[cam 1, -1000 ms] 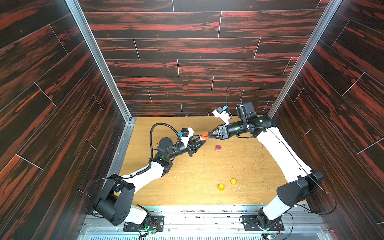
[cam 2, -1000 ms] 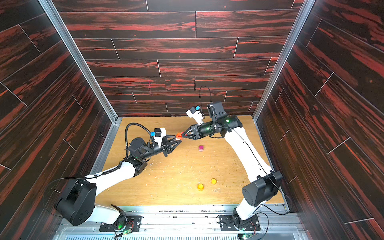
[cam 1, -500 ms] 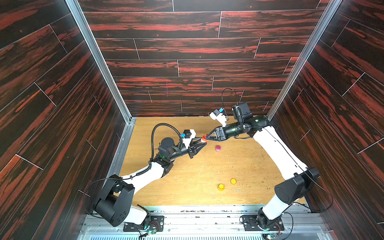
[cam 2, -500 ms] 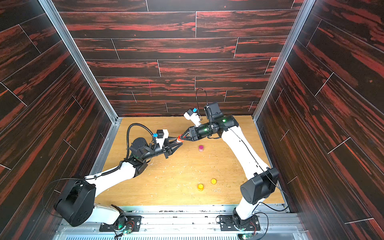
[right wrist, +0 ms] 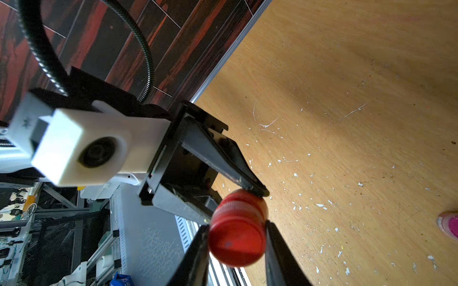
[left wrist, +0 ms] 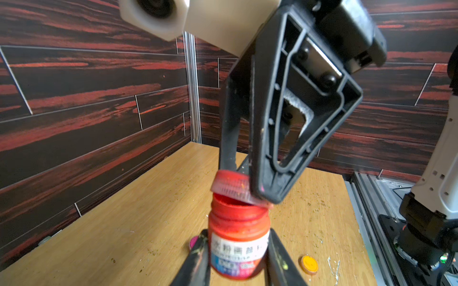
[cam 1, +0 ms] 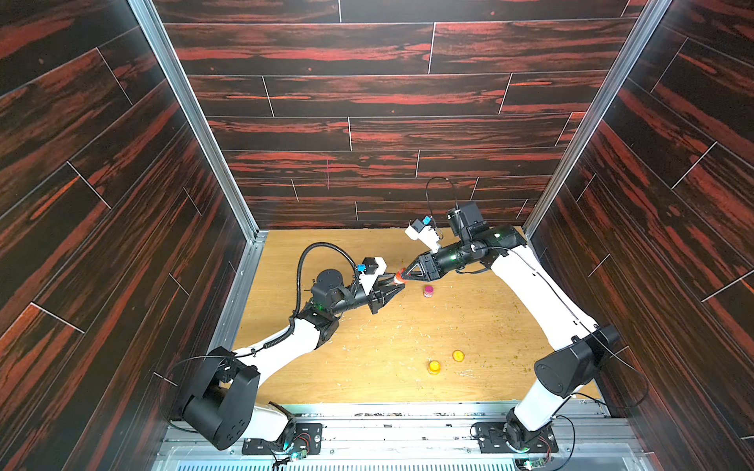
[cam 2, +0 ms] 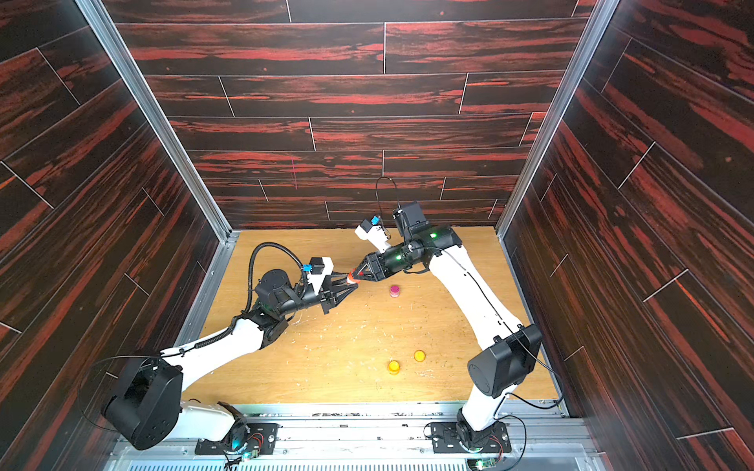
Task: Close the paint jar lid
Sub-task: Close the lid on the paint jar.
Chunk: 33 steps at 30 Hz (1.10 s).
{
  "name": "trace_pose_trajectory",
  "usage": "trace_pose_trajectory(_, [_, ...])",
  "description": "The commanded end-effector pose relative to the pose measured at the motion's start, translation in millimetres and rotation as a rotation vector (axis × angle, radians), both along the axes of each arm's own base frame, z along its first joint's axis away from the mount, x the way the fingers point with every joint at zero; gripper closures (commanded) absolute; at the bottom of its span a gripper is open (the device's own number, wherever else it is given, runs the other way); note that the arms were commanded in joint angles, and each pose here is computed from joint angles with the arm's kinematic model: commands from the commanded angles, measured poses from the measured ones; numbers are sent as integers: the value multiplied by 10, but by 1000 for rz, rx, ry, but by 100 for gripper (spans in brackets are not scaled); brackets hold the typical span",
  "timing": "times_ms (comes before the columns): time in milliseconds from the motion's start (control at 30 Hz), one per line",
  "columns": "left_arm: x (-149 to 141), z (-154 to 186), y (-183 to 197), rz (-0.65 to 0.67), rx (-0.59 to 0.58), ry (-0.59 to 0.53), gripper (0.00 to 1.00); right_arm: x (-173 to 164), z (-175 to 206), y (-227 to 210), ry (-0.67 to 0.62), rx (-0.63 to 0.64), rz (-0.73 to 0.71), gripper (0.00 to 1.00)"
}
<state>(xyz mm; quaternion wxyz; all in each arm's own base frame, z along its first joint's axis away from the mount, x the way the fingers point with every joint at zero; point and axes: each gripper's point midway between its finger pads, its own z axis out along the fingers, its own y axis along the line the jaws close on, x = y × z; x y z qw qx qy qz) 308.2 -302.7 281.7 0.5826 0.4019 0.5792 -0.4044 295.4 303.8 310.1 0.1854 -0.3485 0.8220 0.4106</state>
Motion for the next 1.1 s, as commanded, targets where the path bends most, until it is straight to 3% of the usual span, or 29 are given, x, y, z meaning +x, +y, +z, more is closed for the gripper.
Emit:
trace_pose_trajectory(0, [-159,241,-73,-61,7,-81,71,-149,-68,161,-2,-21,94,68])
trace_pose_trajectory(667, [-331,171,-131,-119,96,-67,72,-414,-338,283,-46,-152,244,69])
trace_pose_trajectory(1067, [-331,125,-87,-94,140,-56,73,-344,-403,172,-103,-258,182,70])
